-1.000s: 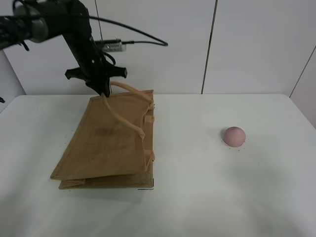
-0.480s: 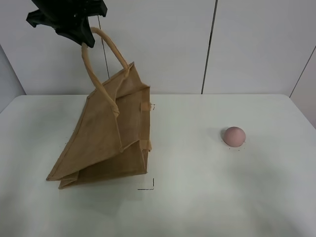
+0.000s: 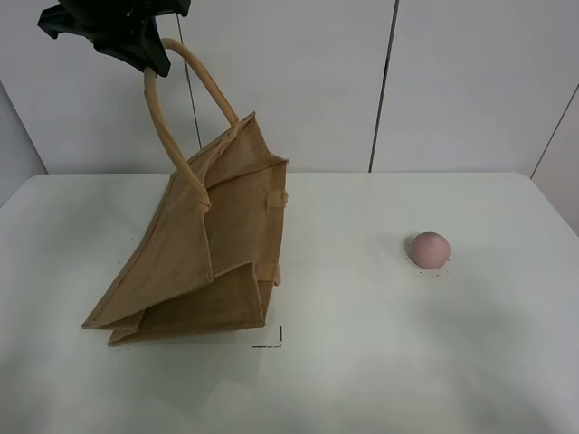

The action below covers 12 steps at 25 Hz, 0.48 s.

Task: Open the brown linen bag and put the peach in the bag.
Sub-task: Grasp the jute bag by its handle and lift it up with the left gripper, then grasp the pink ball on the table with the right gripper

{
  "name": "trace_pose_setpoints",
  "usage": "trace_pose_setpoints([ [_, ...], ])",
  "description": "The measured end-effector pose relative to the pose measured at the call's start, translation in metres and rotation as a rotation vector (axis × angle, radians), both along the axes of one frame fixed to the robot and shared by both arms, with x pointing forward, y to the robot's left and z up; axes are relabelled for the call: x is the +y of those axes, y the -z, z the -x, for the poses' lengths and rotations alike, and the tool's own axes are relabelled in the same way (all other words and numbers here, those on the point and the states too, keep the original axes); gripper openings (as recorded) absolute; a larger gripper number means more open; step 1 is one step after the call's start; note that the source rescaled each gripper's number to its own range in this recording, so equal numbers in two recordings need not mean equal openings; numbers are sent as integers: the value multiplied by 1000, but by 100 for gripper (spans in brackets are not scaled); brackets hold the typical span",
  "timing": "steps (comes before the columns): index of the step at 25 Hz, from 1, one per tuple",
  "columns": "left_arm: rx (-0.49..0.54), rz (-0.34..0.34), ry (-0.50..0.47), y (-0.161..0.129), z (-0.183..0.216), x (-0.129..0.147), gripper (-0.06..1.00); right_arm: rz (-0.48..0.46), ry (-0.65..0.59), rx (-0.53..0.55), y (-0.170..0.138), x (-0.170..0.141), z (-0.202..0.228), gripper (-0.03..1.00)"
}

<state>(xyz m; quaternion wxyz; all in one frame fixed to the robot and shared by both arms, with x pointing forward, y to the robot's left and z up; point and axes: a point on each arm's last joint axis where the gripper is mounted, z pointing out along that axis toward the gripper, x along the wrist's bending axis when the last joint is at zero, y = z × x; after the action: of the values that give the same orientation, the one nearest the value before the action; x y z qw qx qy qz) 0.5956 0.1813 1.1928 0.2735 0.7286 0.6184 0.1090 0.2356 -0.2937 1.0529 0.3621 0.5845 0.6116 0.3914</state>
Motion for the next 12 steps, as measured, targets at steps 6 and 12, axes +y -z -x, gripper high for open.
trace_pose_setpoints([
  [6, 11, 37, 20, 0, 1, -4, 0, 1, 1, 68, 0, 0, -11, 100],
  [12, 11, 37, 21, 0, 1, -4, 0, -23, -4, 288, -11, 2, -68, 100],
])
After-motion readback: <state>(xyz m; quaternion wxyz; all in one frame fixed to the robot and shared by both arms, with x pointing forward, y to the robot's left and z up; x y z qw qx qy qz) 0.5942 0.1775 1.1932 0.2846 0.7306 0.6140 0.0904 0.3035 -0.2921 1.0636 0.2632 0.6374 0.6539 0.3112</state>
